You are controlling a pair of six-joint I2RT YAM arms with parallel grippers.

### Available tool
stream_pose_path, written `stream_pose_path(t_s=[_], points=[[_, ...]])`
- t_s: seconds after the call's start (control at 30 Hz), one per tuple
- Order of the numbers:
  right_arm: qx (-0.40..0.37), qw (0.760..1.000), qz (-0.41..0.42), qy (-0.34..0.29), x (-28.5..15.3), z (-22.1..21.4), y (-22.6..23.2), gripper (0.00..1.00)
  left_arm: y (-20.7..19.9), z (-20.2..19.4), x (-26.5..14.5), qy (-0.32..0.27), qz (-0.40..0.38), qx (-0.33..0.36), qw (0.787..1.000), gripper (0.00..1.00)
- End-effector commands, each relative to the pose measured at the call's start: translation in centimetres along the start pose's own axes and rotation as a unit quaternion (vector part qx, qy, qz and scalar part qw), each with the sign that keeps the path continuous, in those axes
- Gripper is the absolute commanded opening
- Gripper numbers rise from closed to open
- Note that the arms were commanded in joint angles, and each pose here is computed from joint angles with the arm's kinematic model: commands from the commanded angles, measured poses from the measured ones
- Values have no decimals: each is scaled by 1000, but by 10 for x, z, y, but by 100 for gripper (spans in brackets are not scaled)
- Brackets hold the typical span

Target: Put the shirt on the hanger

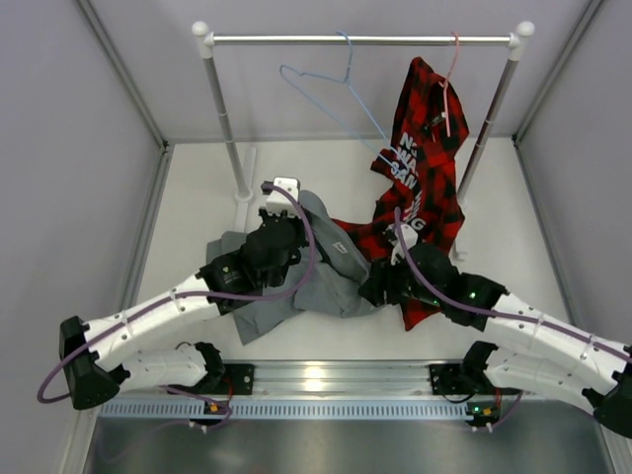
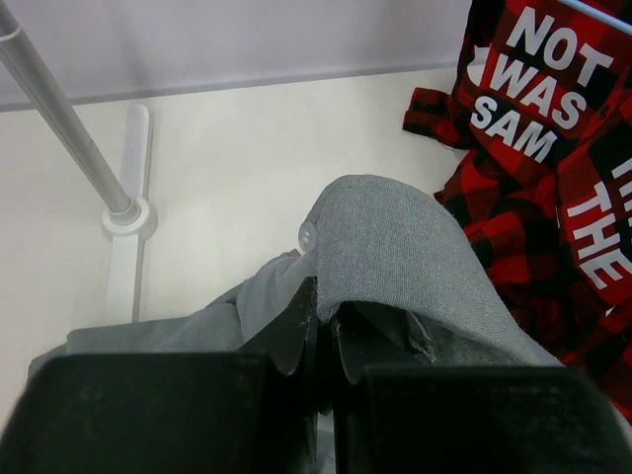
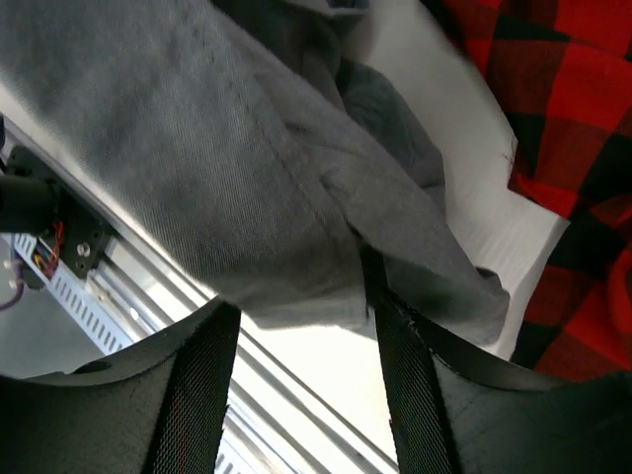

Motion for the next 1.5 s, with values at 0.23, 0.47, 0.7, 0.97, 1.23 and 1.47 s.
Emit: stream_pose_path(t_s=[0.23, 0.47, 0.7, 0.97, 1.23, 1.47], points=[[14, 998, 2, -68, 47, 39, 24, 54, 8, 35, -3, -29, 27, -46, 998, 0], [-87, 983, -12, -159, -21, 144, 71, 0, 33, 121, -42, -114, 14, -41, 993, 0], [-170, 949, 6, -266, -153, 271, 154, 0, 50, 253, -138, -300, -149, -16, 942, 0], [-143, 966, -75, -200, -120, 230, 119, 0, -10, 148, -87, -199, -232, -14, 952, 0], [-89, 992, -82, -39, -40, 66, 52, 0, -7, -36, -43, 9, -161, -126, 979, 0], [-56, 990, -127, -4, -24, 20, 7, 0, 32, -76, -35, 89, -5, -103, 991, 0]])
Point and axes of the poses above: each gripper's point midway between its finger pads, its own x axis out along the fingers, its own y axis along the line the jaws close on, z = x × y, the point moved 3 cm from there along -x, back along the fingers, and after that the axes turned 2 degrees about -x, right-handed, at the moved point
